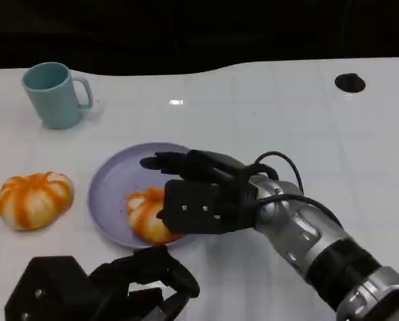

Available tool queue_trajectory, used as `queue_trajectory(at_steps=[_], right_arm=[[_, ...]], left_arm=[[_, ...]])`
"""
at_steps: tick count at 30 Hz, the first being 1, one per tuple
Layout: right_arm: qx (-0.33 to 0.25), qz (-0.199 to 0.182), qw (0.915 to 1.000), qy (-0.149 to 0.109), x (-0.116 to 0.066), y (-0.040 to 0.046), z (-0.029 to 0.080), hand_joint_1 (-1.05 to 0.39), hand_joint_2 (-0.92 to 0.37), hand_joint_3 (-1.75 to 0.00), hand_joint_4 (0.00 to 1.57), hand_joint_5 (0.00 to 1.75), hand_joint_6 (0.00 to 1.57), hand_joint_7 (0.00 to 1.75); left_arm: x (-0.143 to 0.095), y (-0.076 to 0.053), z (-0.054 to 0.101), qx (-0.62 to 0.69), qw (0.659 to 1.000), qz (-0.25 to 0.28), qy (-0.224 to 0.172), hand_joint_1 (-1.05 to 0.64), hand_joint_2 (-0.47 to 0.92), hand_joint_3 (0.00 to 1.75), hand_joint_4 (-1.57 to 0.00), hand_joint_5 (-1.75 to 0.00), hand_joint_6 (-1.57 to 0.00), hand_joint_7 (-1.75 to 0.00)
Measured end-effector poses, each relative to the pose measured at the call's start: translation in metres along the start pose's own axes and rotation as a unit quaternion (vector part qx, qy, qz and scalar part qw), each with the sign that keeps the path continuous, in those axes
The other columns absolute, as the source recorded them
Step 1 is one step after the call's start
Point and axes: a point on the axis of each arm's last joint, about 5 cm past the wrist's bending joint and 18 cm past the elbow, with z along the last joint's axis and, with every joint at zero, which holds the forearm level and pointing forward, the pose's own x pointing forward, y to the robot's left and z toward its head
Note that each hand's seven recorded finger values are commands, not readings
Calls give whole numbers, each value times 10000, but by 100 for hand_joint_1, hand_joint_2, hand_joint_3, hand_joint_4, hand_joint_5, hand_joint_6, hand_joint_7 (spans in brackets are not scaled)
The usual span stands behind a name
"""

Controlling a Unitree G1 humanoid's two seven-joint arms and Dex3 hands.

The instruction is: Grasp the bread from the table and place it into the plate.

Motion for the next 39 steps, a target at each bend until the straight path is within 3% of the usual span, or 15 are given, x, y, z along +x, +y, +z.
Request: queue_trajectory(at_steps=[8, 17, 28, 35, 38, 39], right_arm=[[-125, -38, 9997, -188, -133, -134, 52, -72, -92, -39, 7, 14, 16, 3], [-133, -334, 9984, -434, -515, -200, -9, -67, -92, -33, 19, 23, 24, 6], [261, -1020, 9923, -648, -1114, -148, -283, -47, -92, -14, 53, 47, 56, 17], [423, -1623, 9838, -625, -1431, -4, -491, -33, -92, -11, 60, 106, 86, 28], [449, -1948, 9780, -587, -1570, 37, -540, -24, -91, -14, 67, 132, 95, 40], [459, -2028, 9765, -572, -1606, 50, -552, -20, -85, -26, 68, 135, 92, 52]], left_arm=[[32, 18, -4, 1, 10000, 8, 13, -32, 87, 64, -72, -175, -60, -149], [35, 26, 0, 24, 10000, 15, 13, -32, 83, 71, -70, -175, -59, -152], [50, 45, -23, 31, 10000, 18, -19, -34, 82, 72, -72, -175, -59, -150], [52, 48, -27, 55, 10000, -9, -54, -36, 86, 65, -70, -175, -60, -148], [50, 54, -31, 66, 10000, -8, -41, -36, 87, 63, -70, -175, -60, -148], [51, 56, -31, 76, 10000, -7, -38, -36, 87, 63, -70, -175, -60, -148]])
